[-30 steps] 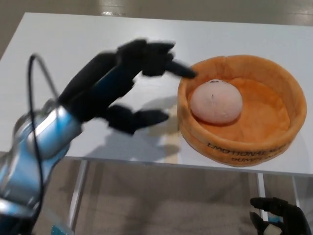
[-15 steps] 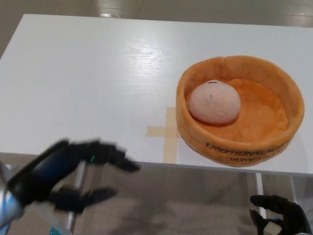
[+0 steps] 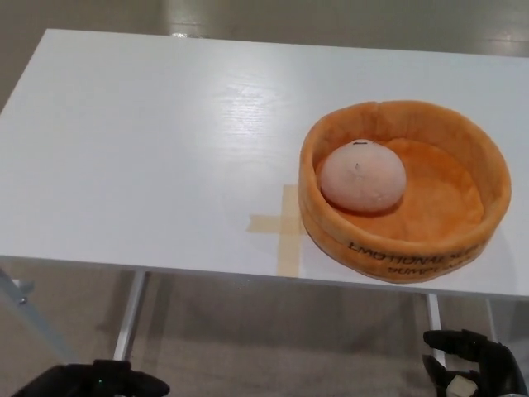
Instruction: Use the left hand to pick up the pink round toy on the left and place it inside the orange plate on the desk.
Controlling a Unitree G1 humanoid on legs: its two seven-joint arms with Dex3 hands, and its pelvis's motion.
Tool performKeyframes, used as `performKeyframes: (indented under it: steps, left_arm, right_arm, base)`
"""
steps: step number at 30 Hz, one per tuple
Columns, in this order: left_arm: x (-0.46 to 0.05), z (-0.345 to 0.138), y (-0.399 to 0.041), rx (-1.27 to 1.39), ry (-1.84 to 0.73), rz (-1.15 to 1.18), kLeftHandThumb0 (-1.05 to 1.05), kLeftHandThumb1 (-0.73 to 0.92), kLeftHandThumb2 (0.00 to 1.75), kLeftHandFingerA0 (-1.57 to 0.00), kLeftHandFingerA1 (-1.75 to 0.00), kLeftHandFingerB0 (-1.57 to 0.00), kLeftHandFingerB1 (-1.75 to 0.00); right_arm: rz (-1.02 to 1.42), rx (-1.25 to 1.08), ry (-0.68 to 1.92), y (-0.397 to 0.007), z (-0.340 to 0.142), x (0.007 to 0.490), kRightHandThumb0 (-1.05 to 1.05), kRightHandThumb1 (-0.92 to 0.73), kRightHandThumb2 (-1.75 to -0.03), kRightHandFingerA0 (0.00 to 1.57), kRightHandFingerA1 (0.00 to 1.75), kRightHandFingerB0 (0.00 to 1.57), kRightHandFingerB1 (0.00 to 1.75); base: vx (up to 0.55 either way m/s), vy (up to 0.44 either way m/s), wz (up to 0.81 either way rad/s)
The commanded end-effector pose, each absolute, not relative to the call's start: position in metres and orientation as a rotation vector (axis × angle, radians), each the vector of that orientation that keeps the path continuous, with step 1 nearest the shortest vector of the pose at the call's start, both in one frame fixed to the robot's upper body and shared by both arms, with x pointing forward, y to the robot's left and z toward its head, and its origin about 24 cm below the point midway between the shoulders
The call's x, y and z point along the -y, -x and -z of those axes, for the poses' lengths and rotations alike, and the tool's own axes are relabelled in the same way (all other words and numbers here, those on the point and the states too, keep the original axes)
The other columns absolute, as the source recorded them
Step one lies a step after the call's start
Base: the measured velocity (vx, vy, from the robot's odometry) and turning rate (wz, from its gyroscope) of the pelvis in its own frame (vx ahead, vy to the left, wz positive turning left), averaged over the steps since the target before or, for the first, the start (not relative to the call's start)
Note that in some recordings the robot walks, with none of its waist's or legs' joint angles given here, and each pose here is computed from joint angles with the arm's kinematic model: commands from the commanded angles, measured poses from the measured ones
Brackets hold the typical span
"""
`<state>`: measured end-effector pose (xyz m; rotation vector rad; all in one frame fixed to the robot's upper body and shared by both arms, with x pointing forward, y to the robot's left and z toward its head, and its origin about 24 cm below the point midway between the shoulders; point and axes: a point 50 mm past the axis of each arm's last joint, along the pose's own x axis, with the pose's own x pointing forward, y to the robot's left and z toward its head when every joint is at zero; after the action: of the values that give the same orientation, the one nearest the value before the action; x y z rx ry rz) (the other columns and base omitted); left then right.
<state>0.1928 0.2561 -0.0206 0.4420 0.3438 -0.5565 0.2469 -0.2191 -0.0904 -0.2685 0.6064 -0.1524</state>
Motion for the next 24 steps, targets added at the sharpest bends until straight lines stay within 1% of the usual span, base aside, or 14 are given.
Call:
performKeyframes:
  steps: [1,2,4,5,6,7,8,10,11,12,17,22,24]
  left_arm:
    - [-0.261,0.073,-0.202,-0.532,-0.662,0.293,-0.01,0.75,0.62,-0.55,-0.42,-0.54,-0.38]
    - [-0.261,0.073,-0.202,-0.532,-0.662,0.293,-0.01,0.75,0.62,-0.55,-0.42,-0.54,-0.38]
    - [-0.258,0.079,-0.213,-0.577,-0.6,0.212,-0.12,0.65,0.61,-0.56,-0.44,-0.49,-0.37]
    - [-0.257,0.082,-0.217,-0.597,-0.561,0.184,-0.12,0.65,0.61,-0.56,-0.44,-0.49,-0.37]
    - [-0.257,0.084,-0.218,-0.621,-0.501,0.152,-0.11,0.66,0.61,-0.51,-0.44,-0.49,-0.37]
    - [-0.257,0.086,-0.219,-0.637,-0.46,0.132,-0.11,0.66,0.61,-0.51,-0.44,-0.49,-0.37]
    - [-0.258,0.088,-0.22,-0.661,-0.402,0.097,-0.12,0.66,0.61,-0.47,-0.43,-0.44,-0.36]
    - [-0.258,0.09,-0.222,-0.684,-0.349,0.064,-0.12,0.66,0.61,-0.47,-0.43,-0.44,-0.36]
    - [-0.259,0.091,-0.222,-0.691,-0.342,0.051,-0.15,0.64,0.62,-0.46,-0.43,-0.42,-0.36]
    - [-0.26,0.091,-0.222,-0.694,-0.348,0.031,-0.14,0.61,0.61,-0.5,-0.44,-0.44,-0.37]
    - [-0.26,0.092,-0.223,-0.697,-0.355,0.004,-0.14,0.6,0.61,-0.5,-0.44,-0.44,-0.37]
    - [-0.26,0.094,-0.222,-0.703,-0.345,-0.005,-0.14,0.61,0.61,-0.48,-0.43,-0.43,-0.36]
    - [-0.261,0.095,-0.221,-0.706,-0.355,-0.004,-0.15,0.59,0.61,-0.5,-0.43,-0.43,-0.37]
  right_arm:
    - [0.16,-0.65,0.26,-0.237,0.096,0.225,-0.36,-0.6,-0.57,0.59,0.59,0.64,0.53]
    - [0.16,-0.65,0.26,-0.237,0.096,0.225,-0.36,-0.6,-0.57,0.59,0.59,0.64,0.53]
    - [0.16,-0.652,0.251,-0.237,0.097,0.225,-0.36,-0.6,-0.57,0.59,0.6,0.65,0.53]
    - [0.162,-0.65,0.244,-0.237,0.097,0.224,-0.36,-0.6,-0.57,0.59,0.6,0.65,0.53]
    - [0.159,-0.65,0.251,-0.236,0.098,0.224,-0.37,-0.6,-0.57,0.6,0.6,0.65,0.53]
    - [0.156,-0.65,0.257,-0.236,0.098,0.223,-0.37,-0.6,-0.57,0.6,0.6,0.65,0.53]
    - [0.156,-0.652,0.256,-0.235,0.099,0.223,-0.36,-0.6,-0.57,0.6,0.62,0.65,0.53]
    - [0.157,-0.654,0.252,-0.234,0.099,0.223,-0.36,-0.6,-0.57,0.6,0.62,0.65,0.53]
    - [0.155,-0.655,0.251,-0.234,0.099,0.222,-0.37,-0.6,-0.57,0.58,0.61,0.65,0.54]
    - [0.155,-0.655,0.249,-0.234,0.099,0.222,-0.36,-0.61,-0.57,0.57,0.58,0.64,0.52]
    - [0.16,-0.654,0.25,-0.237,0.097,0.223,-0.35,-0.62,-0.58,0.55,0.55,0.64,0.52]
    - [0.153,-0.647,0.253,-0.239,0.096,0.224,-0.36,-0.62,-0.58,0.55,0.56,0.63,0.52]
    - [0.153,-0.652,0.256,-0.238,0.097,0.224,-0.37,-0.61,-0.57,0.59,0.59,0.64,0.51]
  base:
    - [0.0,0.0,0.0]
    - [0.0,0.0,0.0]
    - [0.0,0.0,0.0]
    - [0.0,0.0,0.0]
    - [0.0,0.0,0.0]
    - [0.0,0.0,0.0]
    - [0.0,0.0,0.0]
    - [0.0,0.0,0.0]
    - [0.0,0.0,0.0]
    - [0.0,0.0,0.0]
    - [0.0,0.0,0.0]
    - [0.0,0.0,0.0]
    - [0.0,0.0,0.0]
